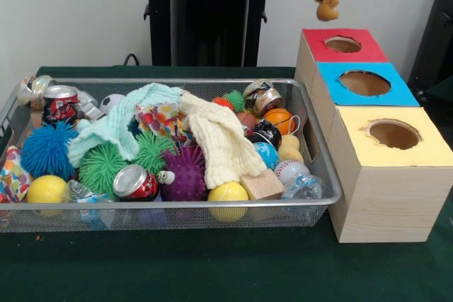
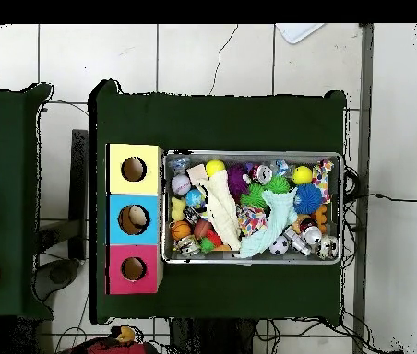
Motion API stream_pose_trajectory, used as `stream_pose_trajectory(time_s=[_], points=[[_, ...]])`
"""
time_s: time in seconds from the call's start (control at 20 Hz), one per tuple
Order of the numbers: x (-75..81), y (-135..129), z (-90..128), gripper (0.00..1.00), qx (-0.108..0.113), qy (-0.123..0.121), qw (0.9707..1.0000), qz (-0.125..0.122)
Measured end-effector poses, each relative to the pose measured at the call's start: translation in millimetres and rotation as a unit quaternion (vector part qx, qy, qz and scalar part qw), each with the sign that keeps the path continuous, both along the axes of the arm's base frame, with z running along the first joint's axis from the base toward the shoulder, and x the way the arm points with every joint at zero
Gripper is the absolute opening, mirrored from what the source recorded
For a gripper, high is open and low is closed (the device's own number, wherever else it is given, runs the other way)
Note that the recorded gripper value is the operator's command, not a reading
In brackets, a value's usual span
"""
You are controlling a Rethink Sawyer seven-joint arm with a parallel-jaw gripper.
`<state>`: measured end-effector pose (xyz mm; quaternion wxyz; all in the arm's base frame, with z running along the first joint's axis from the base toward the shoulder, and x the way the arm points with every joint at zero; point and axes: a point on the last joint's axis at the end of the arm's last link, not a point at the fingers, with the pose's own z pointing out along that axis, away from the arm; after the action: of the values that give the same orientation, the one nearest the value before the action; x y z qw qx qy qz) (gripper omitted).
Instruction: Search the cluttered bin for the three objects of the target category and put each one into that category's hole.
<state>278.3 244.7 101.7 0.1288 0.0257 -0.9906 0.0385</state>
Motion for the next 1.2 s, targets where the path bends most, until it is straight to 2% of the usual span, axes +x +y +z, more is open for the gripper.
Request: stream_pose_trajectory(time_s=[0.3, 0.45, 0.5, 0.6, 0.8, 0.95, 1.05, 1.2], points=[[8.4, 7, 14, 0.0, 0.0, -0.007, 1.0, 0.002], [22.9, 11, 16, 0.0, 0.003, -0.02, 0.9998, -0.002], [36.0, 14, 17, 0.0, 0.006, -0.03, 0.9995, -0.006], [44.3, 16, 16, 0.0, 0.007, -0.036, 0.9993, -0.008], [78.3, 24, 16, 0.0, 0.013, -0.062, 0.9979, -0.012], [91.8, 25, 16, 0.0, 0.013, -0.07, 0.9974, -0.014], [97.3, 25, 16, 0.0, 0.012, -0.069, 0.9974, -0.015], [106.8, 21, 15, 0.0, 0.002, -0.049, 0.9986, -0.021]])
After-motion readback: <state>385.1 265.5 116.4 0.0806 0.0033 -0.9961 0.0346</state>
